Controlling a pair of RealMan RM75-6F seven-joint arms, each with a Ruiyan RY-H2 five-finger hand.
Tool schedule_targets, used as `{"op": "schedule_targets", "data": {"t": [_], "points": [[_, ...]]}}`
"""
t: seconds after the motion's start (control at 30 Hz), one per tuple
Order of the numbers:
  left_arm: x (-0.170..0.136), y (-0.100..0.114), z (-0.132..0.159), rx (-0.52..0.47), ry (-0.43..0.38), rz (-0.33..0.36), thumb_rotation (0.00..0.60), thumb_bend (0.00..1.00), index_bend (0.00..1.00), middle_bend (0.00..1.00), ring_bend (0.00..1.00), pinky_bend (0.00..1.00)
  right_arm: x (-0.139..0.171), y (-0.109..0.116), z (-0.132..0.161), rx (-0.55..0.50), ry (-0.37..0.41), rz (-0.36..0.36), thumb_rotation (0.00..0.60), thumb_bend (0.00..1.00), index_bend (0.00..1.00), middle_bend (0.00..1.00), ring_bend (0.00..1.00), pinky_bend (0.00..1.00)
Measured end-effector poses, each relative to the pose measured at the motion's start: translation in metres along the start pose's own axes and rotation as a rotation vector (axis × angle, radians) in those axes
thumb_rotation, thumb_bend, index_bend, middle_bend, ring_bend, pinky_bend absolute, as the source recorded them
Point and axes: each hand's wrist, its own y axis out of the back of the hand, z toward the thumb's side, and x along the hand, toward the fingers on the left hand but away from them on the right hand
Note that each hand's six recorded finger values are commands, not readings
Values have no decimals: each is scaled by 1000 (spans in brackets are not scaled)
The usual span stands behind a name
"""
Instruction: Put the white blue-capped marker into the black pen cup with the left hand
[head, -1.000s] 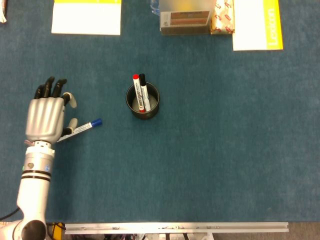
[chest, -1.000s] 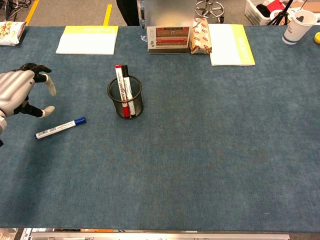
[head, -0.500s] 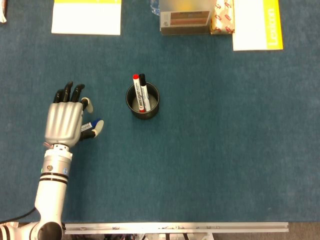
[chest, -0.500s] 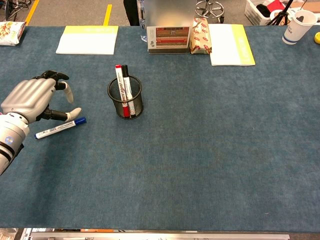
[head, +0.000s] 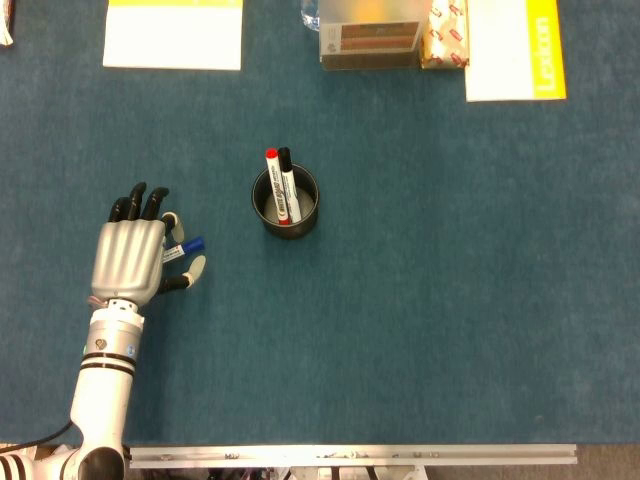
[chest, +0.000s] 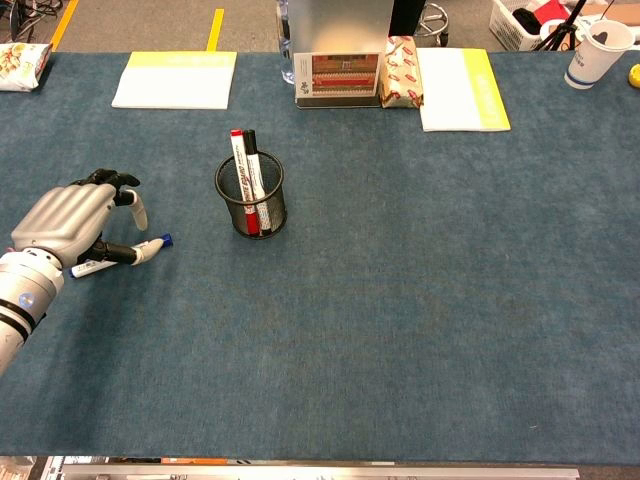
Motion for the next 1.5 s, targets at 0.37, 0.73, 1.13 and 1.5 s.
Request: {"op": "schedule_targets", "data": {"t": [0.37, 0.73, 1.13, 1.5], "points": [[6, -9, -7, 20, 6, -10, 352, 260, 445, 115, 18, 133, 0, 0, 0, 1, -2, 2, 600, 0, 297, 255, 219, 383], [11, -15, -16, 29, 26, -14, 351, 260, 445, 114, 17, 133, 0, -1, 0, 3, -3, 5, 600, 0, 297, 255, 220, 383], [12, -22, -16, 17, 24, -28, 351, 260, 445, 114, 17, 133, -1, -1, -1, 4, -5, 3, 600, 0, 297, 255, 219, 383], [11, -28, -20, 36, 26, -36, 350, 260, 446, 114, 17, 132, -1, -1, -1, 4, -5, 5, 600, 0, 297, 255, 219, 383]]}}
